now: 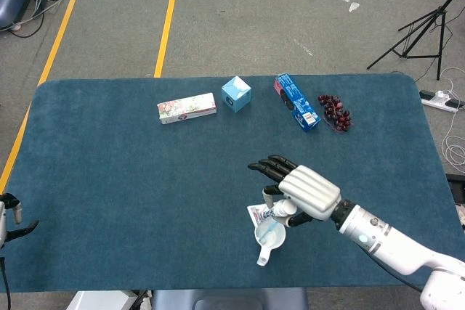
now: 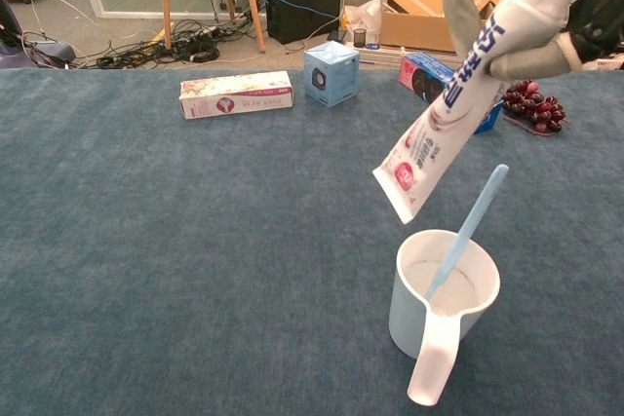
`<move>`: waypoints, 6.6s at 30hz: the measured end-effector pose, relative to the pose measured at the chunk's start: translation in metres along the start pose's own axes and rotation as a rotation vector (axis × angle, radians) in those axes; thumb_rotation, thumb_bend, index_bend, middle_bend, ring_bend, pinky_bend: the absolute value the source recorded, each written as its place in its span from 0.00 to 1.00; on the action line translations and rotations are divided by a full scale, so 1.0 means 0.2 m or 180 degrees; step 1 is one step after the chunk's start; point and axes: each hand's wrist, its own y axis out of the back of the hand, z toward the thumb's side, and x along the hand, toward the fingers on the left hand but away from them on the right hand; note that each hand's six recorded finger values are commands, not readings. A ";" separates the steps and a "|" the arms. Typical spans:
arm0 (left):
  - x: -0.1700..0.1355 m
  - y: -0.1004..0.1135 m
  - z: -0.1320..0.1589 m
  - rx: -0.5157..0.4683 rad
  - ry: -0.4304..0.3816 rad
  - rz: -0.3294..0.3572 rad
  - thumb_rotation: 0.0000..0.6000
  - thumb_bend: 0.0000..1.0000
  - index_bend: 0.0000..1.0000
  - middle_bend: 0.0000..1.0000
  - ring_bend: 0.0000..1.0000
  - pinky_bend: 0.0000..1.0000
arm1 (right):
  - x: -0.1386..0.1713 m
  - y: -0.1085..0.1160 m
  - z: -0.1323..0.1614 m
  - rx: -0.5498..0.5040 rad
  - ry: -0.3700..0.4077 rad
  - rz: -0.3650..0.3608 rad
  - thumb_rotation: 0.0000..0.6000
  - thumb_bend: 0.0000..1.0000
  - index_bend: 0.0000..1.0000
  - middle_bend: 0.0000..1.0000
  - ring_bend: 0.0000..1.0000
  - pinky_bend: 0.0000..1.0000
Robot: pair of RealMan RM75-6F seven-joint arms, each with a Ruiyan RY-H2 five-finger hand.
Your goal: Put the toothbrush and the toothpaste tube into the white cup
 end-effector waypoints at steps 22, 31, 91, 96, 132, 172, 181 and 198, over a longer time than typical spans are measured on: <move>0.00 0.00 0.01 0.0013 -0.0012 0.0002 1.00 0.00 0.79 0.51 0.38 0.37 | 0.05 -0.11 -0.05 -0.0172 -0.0259 0.0609 1.00 0.27 0.64 0.08 0.00 0.05; 0.00 0.00 0.01 0.0010 -0.0014 0.0004 1.00 0.00 0.79 0.51 0.38 0.37 | 0.03 -0.16 -0.08 -0.0195 -0.0290 0.0689 1.00 0.27 0.64 0.08 0.00 0.05; -0.01 0.02 0.01 -0.0058 -0.0037 0.0031 1.00 0.00 0.79 0.51 0.38 0.37 | -0.16 -0.48 -0.18 -0.0422 -0.0289 0.1215 1.00 0.27 0.64 0.07 0.00 0.05; -0.01 0.02 0.01 -0.0063 -0.0040 0.0031 1.00 0.00 0.79 0.51 0.38 0.37 | -0.15 -0.49 -0.18 -0.0429 -0.0299 0.1236 1.00 0.27 0.63 0.07 0.00 0.05; -0.02 0.03 0.02 -0.0070 -0.0049 0.0027 1.00 0.00 0.79 0.51 0.38 0.37 | -0.16 -0.48 -0.15 -0.0466 -0.0220 0.1226 1.00 0.24 0.44 0.05 0.00 0.05; -0.02 0.02 0.04 -0.0034 -0.0090 0.0011 1.00 0.00 0.79 0.51 0.38 0.37 | -0.01 -0.16 -0.10 0.0004 -0.0163 0.0600 1.00 0.18 0.39 0.05 0.00 0.05; -0.03 0.01 0.07 -0.0017 -0.0151 -0.0014 1.00 0.00 0.78 0.51 0.38 0.37 | 0.15 -0.08 -0.25 0.0907 -0.0712 0.0045 1.00 0.18 0.37 0.05 0.00 0.05; -0.01 -0.05 0.13 -0.0018 -0.0301 -0.0088 1.00 0.00 0.78 0.51 0.38 0.37 | 0.64 -0.37 -0.56 0.1163 -0.2196 -0.0469 1.00 0.18 0.37 0.05 0.00 0.05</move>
